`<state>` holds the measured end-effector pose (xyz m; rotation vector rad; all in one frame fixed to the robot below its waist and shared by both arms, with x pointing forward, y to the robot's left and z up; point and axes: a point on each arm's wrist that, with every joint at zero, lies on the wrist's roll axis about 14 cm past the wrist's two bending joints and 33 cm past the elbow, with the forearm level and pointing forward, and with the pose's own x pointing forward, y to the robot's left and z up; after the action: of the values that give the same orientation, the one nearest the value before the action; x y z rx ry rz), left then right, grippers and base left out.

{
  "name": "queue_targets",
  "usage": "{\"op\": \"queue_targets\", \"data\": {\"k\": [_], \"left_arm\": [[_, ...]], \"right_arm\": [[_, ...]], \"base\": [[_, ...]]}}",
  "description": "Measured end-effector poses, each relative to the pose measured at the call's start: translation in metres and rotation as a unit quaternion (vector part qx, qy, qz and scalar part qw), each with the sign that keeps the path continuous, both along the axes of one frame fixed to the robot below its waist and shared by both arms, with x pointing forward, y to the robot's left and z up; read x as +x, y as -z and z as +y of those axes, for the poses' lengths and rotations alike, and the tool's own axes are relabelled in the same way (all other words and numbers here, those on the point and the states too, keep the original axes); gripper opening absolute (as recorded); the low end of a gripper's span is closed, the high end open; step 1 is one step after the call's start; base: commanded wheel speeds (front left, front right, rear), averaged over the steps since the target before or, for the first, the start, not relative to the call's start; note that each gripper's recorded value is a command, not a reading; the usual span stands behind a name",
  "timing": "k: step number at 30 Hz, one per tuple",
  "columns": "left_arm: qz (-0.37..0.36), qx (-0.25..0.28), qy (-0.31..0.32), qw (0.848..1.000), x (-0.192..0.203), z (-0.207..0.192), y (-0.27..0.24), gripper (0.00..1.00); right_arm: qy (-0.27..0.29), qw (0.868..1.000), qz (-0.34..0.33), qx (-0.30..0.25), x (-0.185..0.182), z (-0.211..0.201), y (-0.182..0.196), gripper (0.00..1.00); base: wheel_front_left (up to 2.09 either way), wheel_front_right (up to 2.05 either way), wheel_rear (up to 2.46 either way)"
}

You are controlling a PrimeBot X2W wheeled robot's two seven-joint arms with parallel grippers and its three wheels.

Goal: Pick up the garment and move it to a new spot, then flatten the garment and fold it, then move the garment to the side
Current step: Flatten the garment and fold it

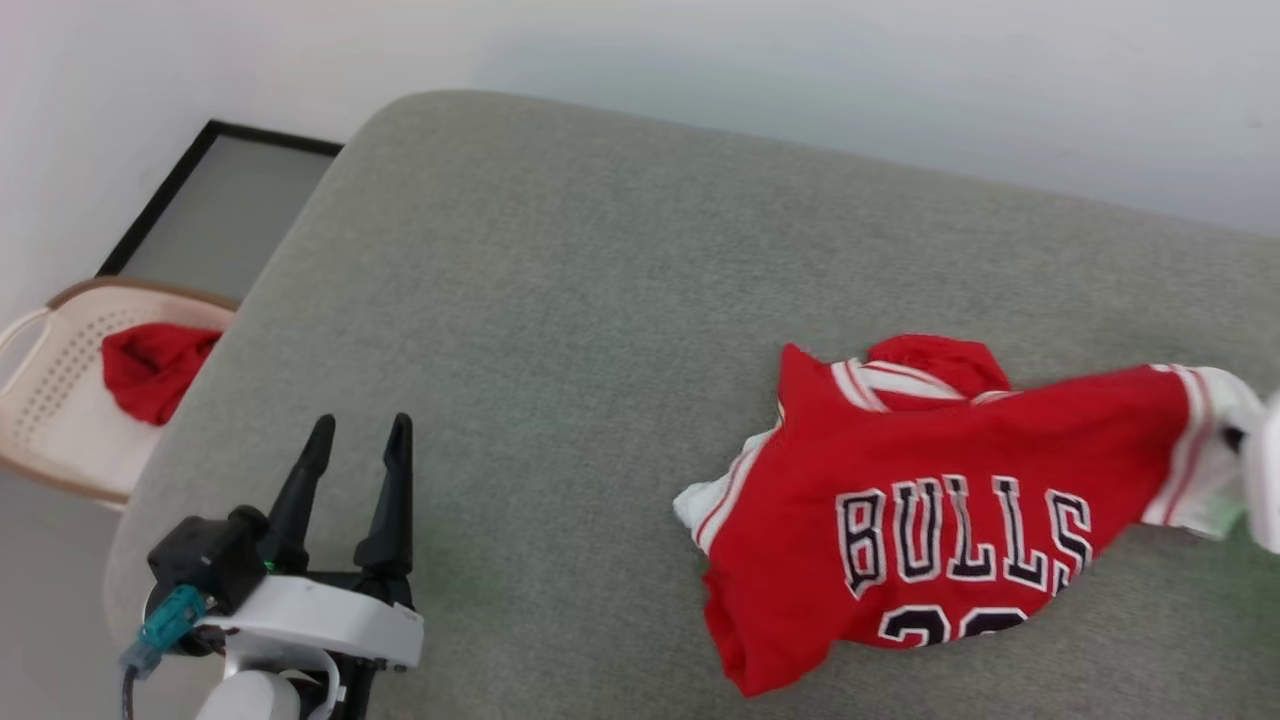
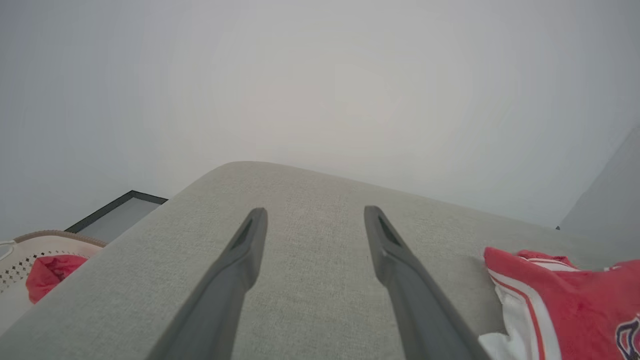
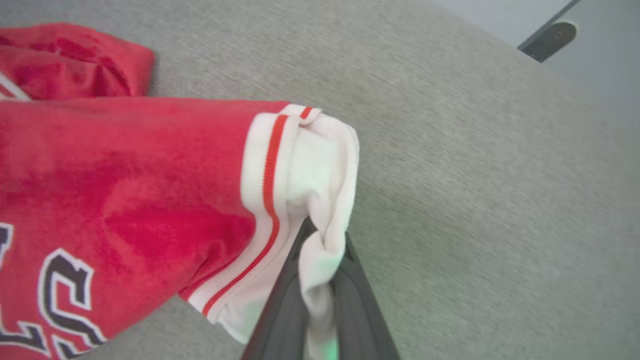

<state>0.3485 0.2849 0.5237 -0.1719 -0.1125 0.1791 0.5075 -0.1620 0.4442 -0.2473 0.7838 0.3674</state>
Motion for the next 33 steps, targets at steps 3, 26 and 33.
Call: {"op": "queue_targets", "data": {"k": [3,26,33], "left_arm": [[-0.003,0.000,0.007,1.000,0.002,-0.005,-0.002,1.00],[0.030,-0.014,0.078,0.996,0.023,-0.037,0.008,1.00],[0.043,-0.015,0.123,0.991,0.033,-0.050,-0.006,1.00]], "right_arm": [[0.027,1.000,-0.001,-0.016,-0.006,-0.032,-0.004,0.00],[0.152,0.988,0.021,0.012,-0.066,-0.094,0.037,1.00],[0.153,0.984,-0.078,0.045,-0.063,-0.093,-0.010,1.00]], "base": [[0.00,0.00,0.00],[0.00,0.00,0.00],[0.00,0.00,0.00]]}}
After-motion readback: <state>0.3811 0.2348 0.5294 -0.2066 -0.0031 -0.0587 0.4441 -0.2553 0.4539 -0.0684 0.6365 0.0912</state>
